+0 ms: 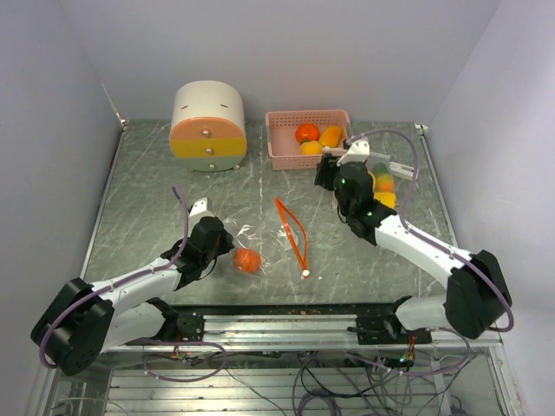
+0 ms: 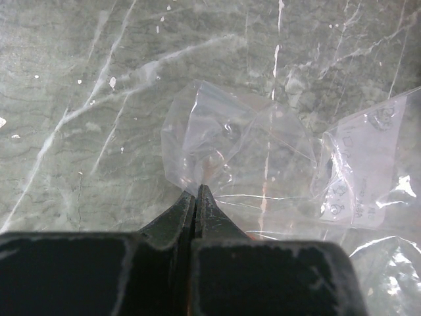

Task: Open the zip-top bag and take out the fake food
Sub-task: Place the fake fruit in the bin.

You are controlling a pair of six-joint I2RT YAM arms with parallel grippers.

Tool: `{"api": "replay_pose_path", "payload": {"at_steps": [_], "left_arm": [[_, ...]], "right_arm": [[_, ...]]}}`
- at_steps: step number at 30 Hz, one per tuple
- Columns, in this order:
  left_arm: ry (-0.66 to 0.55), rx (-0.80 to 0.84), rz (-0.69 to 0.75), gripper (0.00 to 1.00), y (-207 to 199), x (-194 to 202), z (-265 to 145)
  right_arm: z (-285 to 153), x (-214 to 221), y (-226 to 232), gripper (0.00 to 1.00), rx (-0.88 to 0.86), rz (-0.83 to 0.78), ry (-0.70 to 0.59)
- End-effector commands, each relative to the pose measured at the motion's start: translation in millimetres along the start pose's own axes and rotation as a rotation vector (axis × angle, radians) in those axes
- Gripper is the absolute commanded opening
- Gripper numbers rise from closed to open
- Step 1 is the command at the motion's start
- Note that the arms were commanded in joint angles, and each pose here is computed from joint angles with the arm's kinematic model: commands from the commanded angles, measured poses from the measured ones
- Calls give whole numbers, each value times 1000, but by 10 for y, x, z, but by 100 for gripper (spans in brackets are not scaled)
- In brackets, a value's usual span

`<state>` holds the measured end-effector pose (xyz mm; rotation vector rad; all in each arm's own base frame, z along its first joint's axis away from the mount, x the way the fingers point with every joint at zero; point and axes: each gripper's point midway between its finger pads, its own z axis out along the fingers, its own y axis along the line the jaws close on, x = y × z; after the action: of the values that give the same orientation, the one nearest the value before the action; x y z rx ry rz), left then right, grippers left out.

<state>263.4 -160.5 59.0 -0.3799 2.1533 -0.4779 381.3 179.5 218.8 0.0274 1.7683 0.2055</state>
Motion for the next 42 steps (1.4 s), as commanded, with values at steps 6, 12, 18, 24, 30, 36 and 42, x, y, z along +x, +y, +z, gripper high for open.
{"api": "replay_pose_path", "payload": {"at_steps": [6,12,18,24,30,36,42], "left_arm": [[13,28,9,7,-43,16,13],[33,20,27,7,-50,36,28],[29,17,34,7,-54,-3,-7],[33,7,47,7,-16,24,4],[58,-16,69,7,38,113,92],[74,12,75,7,-18,143,112],[34,11,73,7,8,59,42]], "right_arm": [[791,-500,-600,31,244,-160,-104],[1511,-636,-615,31,243,-242,-110],[2324,-269,-757,31,287,-293,-34],[2834,-111,-893,34,258,-280,-51],[3075,88,-976,39,226,-269,-3],[3031,9,-868,70,162,-251,-4],[2699,-331,-850,91,165,-205,-54]]}}
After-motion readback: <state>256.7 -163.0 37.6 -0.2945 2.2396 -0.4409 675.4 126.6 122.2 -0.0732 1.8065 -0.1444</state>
